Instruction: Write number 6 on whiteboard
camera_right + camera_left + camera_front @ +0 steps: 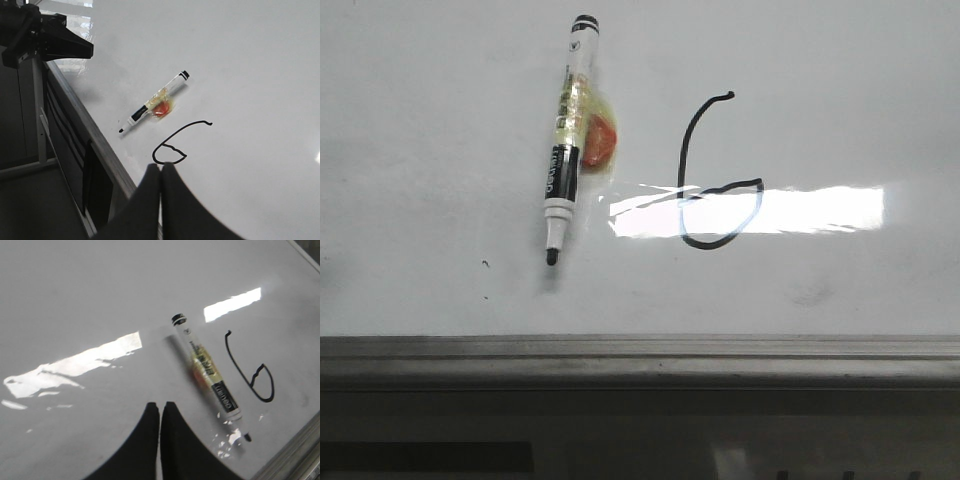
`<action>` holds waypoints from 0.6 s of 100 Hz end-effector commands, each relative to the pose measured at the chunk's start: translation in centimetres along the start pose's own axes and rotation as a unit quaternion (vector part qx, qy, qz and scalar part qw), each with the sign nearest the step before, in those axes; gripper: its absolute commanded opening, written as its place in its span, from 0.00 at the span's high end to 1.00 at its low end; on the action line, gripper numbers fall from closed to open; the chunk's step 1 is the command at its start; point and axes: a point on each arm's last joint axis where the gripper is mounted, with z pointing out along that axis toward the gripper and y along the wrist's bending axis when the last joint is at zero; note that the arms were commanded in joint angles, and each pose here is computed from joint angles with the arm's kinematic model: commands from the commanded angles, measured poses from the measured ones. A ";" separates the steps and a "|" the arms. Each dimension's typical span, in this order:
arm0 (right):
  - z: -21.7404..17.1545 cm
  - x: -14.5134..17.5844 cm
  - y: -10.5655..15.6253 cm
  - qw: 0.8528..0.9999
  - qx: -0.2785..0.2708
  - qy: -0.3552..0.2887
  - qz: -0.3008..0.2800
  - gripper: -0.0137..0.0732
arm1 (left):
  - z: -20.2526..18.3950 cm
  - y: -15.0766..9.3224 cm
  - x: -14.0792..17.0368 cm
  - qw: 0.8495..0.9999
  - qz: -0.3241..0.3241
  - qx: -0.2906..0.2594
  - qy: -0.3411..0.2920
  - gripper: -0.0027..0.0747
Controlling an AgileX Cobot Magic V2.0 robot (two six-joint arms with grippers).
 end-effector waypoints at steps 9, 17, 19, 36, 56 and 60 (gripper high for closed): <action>-0.2 -1.3 -0.2 0.999 0.007 -0.042 -0.009 0.92 | -2.4 1.6 1.2 0.996 -0.004 -0.063 -0.061 0.99; -0.2 -1.3 -0.2 0.999 0.007 -0.042 -0.009 0.92 | -3.7 2.1 2.3 0.992 0.006 -0.094 -0.082 0.99; -0.2 -1.3 -0.2 0.999 0.007 -0.042 -0.009 0.92 | -4.0 2.2 2.6 0.991 0.006 -0.104 -0.087 0.99; -0.2 -1.3 -0.2 0.999 0.007 -0.042 -0.009 0.92 | -5.4 2.6 3.9 0.986 0.012 -0.162 -0.025 0.99; -0.2 -1.3 -0.2 0.999 0.007 -0.042 -0.009 0.92 | -7.0 3.0 6.6 0.958 -0.062 -0.265 0.092 0.99; -0.2 -1.3 -0.2 0.999 0.007 -0.042 -0.009 0.92 | -7.2 3.0 6.6 0.955 -0.062 -0.279 0.084 0.99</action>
